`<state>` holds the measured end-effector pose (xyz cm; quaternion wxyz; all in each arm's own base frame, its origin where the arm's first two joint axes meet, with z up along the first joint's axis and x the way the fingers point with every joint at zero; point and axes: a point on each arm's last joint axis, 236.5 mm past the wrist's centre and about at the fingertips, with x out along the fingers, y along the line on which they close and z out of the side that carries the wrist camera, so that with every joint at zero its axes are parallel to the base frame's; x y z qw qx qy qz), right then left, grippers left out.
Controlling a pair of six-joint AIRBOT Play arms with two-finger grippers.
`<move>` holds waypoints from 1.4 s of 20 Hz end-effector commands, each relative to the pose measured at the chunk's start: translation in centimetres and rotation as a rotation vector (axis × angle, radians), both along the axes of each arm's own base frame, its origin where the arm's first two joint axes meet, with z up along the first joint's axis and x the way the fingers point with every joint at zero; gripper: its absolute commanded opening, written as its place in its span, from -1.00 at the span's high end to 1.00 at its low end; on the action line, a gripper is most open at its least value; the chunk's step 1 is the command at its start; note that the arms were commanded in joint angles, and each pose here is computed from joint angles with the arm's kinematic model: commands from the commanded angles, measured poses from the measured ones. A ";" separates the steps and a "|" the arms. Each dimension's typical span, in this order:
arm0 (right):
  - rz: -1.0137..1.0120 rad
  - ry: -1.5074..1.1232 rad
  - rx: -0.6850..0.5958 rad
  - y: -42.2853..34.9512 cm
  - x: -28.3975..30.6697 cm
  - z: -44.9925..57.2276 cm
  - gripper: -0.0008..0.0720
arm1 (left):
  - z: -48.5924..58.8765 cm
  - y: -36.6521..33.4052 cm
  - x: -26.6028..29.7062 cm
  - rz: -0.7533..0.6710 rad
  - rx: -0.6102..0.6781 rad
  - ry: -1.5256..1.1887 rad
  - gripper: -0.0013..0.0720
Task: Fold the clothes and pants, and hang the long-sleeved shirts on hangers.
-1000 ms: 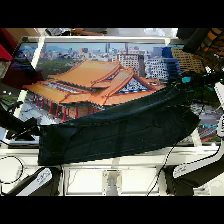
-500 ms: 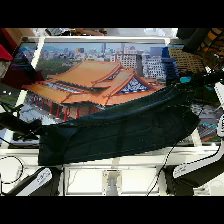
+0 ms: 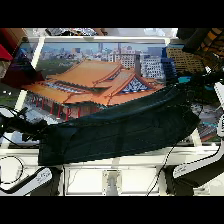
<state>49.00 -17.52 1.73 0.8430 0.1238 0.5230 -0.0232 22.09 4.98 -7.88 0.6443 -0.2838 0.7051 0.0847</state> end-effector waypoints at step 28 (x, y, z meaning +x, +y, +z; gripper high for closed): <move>0.010 0.003 0.032 0.8 -0.1 0.1 0.93 | -3.0 2.3 2.8 0.057 0.064 -0.050 0.85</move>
